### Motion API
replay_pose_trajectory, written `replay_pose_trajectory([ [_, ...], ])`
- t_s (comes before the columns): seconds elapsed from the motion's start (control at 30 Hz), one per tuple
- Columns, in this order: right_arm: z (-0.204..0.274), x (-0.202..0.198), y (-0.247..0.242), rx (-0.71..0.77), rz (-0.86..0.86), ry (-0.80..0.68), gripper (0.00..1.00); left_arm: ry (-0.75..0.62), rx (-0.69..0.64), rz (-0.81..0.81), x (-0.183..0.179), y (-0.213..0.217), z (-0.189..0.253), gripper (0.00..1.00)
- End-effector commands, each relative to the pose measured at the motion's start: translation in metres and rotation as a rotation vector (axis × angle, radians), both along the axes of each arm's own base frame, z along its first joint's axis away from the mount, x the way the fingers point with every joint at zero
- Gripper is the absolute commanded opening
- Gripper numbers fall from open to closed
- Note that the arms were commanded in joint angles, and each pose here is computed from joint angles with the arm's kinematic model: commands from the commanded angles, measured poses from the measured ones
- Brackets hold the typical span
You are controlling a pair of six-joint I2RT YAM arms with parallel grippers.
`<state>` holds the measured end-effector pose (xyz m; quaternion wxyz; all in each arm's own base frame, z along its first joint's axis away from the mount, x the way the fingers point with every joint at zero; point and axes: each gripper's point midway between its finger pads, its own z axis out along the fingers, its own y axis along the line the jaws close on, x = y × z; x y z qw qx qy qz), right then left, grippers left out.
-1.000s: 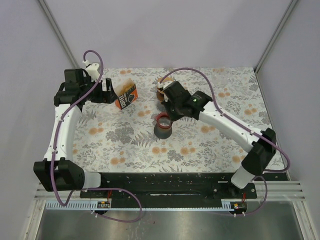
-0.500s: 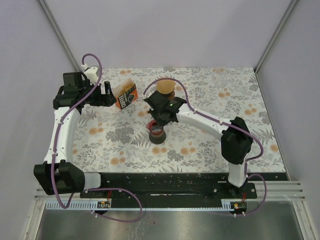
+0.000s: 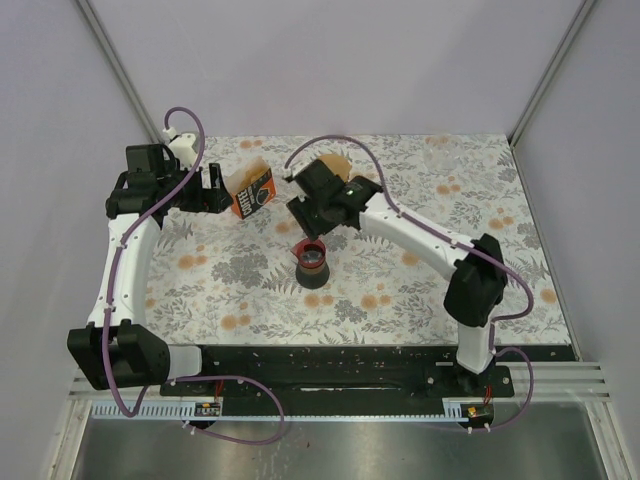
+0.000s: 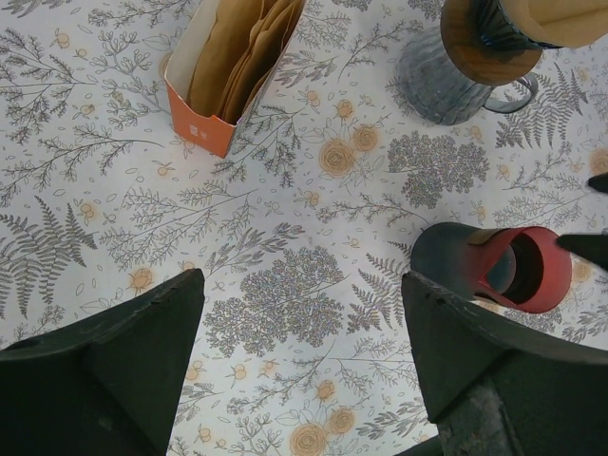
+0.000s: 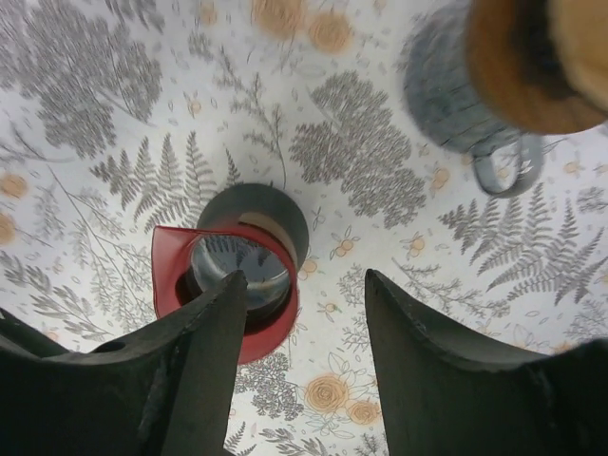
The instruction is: Place the coffee filter in the dripper
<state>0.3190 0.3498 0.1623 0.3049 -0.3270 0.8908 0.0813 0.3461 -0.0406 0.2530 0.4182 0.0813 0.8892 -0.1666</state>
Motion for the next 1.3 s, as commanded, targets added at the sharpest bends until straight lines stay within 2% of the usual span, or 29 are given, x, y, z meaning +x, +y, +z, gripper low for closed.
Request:
replay_pose_trajectory([
  [0.0, 0.122, 0.037, -0.042, 0.262, -0.089, -0.139, 0.61, -0.075, 0.003, -0.024, 0.006, 0.0, 0.018, 0.89],
  [0.1, 0.159, 0.081, -0.109, 0.362, -0.259, -0.214, 0.64, -0.071, 0.01, -0.026, 0.009, 0.001, 0.018, 0.89],
  [0.23, 0.179, 0.131, -0.201, 0.424, -0.501, -0.288, 0.68, -0.051, 0.025, -0.007, 0.018, 0.006, 0.015, 0.89],
  [0.43, 0.133, 0.216, -0.342, 0.44, -0.872, -0.262, 0.7, -0.042, 0.035, 0.018, 0.033, 0.012, 0.021, 0.88],
  [0.53, 0.105, 0.247, -0.381, 0.456, -0.991, -0.234, 0.75, -0.02, 0.037, 0.019, 0.039, 0.013, 0.018, 0.88],
  [0.73, 0.055, 0.301, -0.416, 0.419, -1.091, -0.213, 0.76, 0.017, 0.043, 0.028, 0.046, 0.016, 0.01, 0.88],
  [0.9, 0.02, 0.323, -0.438, 0.384, -1.184, -0.245, 0.73, 0.04, 0.039, 0.031, 0.051, 0.016, 0.005, 0.88],
  [1.1, -0.029, 0.342, -0.421, 0.472, -1.143, -0.175, 0.61, 0.053, 0.027, 0.027, 0.056, 0.015, 0.003, 0.88],
  [1.27, -0.061, 0.343, -0.412, 0.489, -1.136, -0.099, 0.52, 0.058, 0.025, 0.026, 0.057, 0.015, 0.001, 0.88],
])
